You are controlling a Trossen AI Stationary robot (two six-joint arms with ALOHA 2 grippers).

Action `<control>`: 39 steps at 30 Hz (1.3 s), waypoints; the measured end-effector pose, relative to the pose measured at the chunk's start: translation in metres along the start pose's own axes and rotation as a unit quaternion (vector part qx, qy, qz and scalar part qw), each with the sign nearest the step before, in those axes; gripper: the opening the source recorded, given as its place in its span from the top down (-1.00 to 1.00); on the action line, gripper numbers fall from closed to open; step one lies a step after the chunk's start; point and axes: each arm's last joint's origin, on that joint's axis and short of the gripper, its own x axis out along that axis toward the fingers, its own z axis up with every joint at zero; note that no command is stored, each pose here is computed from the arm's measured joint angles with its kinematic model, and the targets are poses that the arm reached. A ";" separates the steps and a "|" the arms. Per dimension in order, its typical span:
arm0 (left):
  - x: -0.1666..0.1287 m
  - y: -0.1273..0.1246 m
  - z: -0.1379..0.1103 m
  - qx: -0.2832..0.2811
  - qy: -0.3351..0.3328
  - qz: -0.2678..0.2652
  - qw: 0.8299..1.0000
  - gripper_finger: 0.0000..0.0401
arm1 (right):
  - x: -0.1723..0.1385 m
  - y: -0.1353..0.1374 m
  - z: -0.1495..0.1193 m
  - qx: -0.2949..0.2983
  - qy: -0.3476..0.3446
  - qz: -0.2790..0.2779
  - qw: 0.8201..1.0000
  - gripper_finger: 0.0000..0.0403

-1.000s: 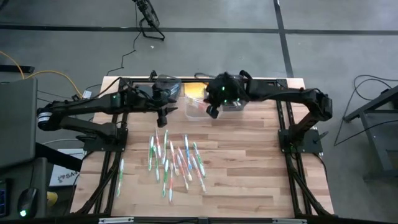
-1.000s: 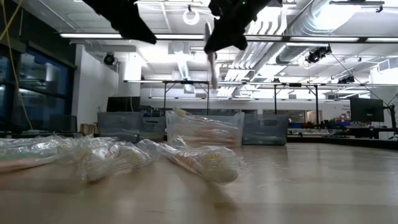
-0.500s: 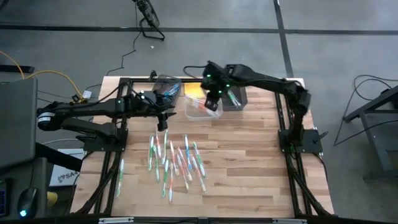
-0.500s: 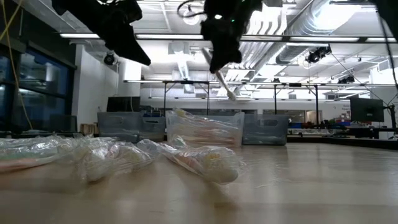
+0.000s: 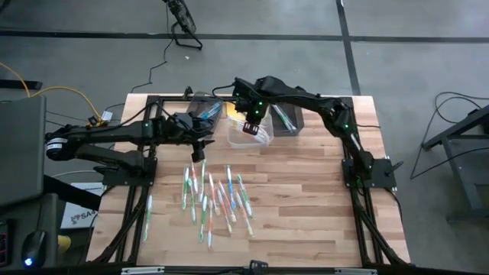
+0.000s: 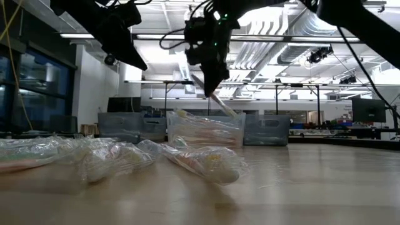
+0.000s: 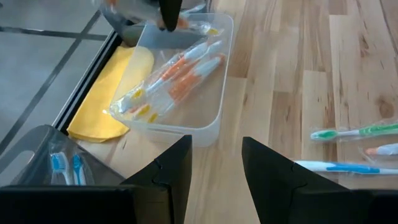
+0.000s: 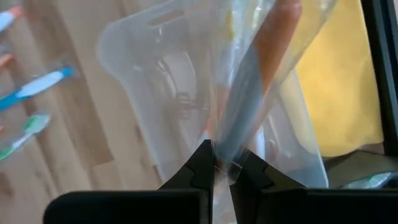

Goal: Pick & Place Toothbrushes
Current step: Put the orange toothbrush into the transparent bin, then put the green toothbrush into the right black bin

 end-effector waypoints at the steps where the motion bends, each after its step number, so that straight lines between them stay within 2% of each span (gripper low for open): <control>1: 0.000 0.000 0.000 0.000 0.000 0.000 1.000 0.32 | 0.004 -0.001 0.000 0.001 0.007 0.000 1.000 0.90; 10: 0.000 0.000 0.000 0.000 -0.001 0.000 1.000 0.32 | 0.036 -0.011 0.003 0.005 0.035 0.002 0.999 0.90; 19: 0.000 0.000 0.000 0.000 -0.001 0.000 1.000 0.32 | 0.062 -0.014 0.008 0.003 0.032 0.009 0.999 0.86; 23: 0.000 0.000 0.000 0.000 -0.001 -0.001 1.000 0.32 | 0.060 -0.011 0.011 -0.002 0.019 0.003 1.000 0.66; 28: 0.000 0.000 0.000 -0.002 0.000 -0.001 1.000 0.32 | 0.043 -0.005 0.010 -0.004 0.007 0.024 1.000 0.26; 33: -0.003 0.000 -0.003 -0.015 0.015 0.005 1.000 0.32 | 0.035 0.000 -0.002 0.032 0.062 0.037 0.997 -0.09; 36: -0.011 0.002 -0.007 -0.029 0.027 0.019 0.999 0.32 | 0.026 0.005 -0.007 0.051 0.077 0.053 0.994 -0.20; 39: -0.020 0.003 -0.012 -0.049 0.041 0.021 0.998 0.32 | 0.013 0.011 -0.005 0.042 0.051 0.050 0.997 -0.23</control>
